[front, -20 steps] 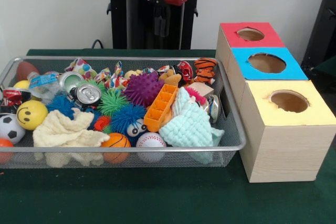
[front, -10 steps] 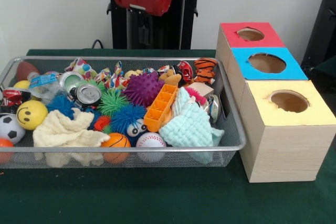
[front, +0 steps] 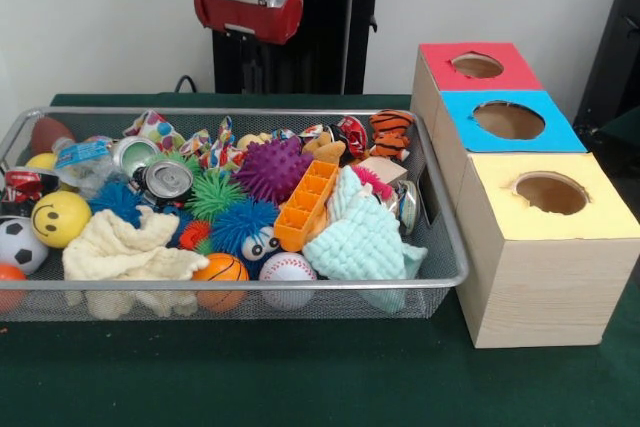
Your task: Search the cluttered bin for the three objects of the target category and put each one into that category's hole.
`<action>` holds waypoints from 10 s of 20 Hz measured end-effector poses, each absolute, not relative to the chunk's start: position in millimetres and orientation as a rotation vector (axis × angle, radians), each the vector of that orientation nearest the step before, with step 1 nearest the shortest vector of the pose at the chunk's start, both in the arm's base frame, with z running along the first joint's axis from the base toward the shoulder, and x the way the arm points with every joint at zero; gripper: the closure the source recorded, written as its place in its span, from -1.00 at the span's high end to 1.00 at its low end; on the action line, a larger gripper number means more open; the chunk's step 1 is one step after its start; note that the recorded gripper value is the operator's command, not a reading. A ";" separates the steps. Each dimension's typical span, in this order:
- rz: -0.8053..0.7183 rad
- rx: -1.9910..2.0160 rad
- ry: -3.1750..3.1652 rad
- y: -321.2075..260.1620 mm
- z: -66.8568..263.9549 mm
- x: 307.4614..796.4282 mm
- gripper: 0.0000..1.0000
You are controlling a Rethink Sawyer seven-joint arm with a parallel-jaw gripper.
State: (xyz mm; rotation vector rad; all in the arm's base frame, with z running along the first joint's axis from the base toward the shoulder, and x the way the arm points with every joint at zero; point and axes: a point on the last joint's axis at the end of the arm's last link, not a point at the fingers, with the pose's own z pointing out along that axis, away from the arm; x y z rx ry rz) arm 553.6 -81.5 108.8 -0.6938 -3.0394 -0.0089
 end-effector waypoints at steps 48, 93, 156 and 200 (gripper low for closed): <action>-0.139 -0.660 -3.033 -213.0 47.3 529.5 -1.00; 0.056 -0.516 -3.048 -265.4 30.4 550.8 1.00; 0.123 -0.445 -3.144 -233.4 92.8 560.4 -1.00; -0.025 -0.239 -3.067 26.2 179.2 565.4 -1.00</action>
